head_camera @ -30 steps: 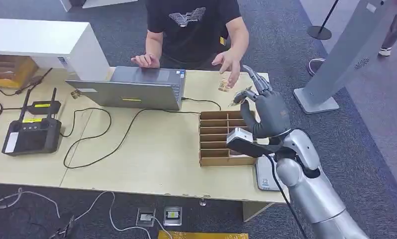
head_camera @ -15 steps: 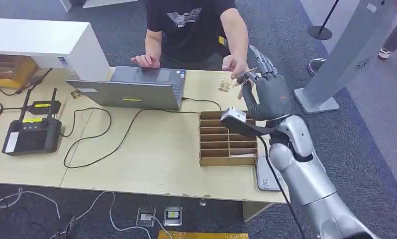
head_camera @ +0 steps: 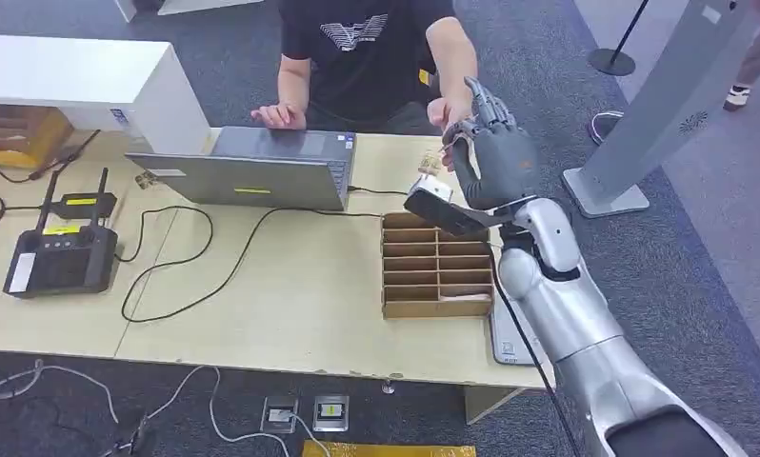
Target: Pass the card to the sensor for recognition and then transmit it.
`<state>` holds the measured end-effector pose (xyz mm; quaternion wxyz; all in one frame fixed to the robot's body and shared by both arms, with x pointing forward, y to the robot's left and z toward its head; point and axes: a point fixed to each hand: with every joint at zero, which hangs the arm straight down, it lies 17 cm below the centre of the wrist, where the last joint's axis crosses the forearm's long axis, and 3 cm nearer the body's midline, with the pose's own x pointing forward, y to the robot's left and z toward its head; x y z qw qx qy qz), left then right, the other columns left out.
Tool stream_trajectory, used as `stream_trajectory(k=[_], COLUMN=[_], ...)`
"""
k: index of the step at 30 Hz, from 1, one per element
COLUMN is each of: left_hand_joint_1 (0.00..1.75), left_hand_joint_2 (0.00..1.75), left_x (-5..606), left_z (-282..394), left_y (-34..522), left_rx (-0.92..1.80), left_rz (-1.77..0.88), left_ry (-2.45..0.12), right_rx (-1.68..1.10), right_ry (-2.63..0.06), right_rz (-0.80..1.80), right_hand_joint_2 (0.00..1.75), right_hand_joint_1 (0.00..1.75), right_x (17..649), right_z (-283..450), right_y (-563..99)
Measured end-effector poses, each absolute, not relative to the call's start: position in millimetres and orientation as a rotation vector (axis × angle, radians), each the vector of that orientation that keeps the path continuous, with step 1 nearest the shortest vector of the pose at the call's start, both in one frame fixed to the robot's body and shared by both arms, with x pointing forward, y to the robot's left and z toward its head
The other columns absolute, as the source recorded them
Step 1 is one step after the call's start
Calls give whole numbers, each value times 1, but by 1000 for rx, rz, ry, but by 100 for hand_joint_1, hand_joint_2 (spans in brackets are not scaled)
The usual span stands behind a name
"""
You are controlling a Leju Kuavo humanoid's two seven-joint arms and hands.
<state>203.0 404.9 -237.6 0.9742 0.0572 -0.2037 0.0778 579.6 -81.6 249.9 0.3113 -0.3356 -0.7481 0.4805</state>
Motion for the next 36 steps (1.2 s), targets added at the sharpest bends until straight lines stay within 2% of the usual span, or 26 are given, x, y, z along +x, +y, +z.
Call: stream_trajectory(k=[6,7,8,9,18,19,36], left_hand_joint_1=[0,0,0,0,0,0,0], left_hand_joint_2=[0,0,0,0,0,0,0], left_x=[203,203,203,203,203,203,208], left_z=[-238,-238,-238,-238,-238,-238,-237], left_y=[402,402,402,402,403,403,402], left_rx=[112,112,111,112,116,116,111], left_rz=[157,158,158,159,172,172,167], left_ry=[-408,-409,-409,-409,-406,-406,-407], right_rx=[-881,-880,-879,-880,-889,-888,-906], right_ry=[-1935,-1929,-1923,-1917,-1874,-1872,-1852], right_rz=[1280,1283,1284,1286,1310,1312,1336], right_hand_joint_2=[175,175,175,175,175,0,0], right_hand_joint_1=[175,157,54,3,0,0,0], right_x=[582,582,583,583,584,583,586], right_z=[236,234,232,230,217,216,207], right_y=[-87,-87,-88,-89,-88,-87,-94])
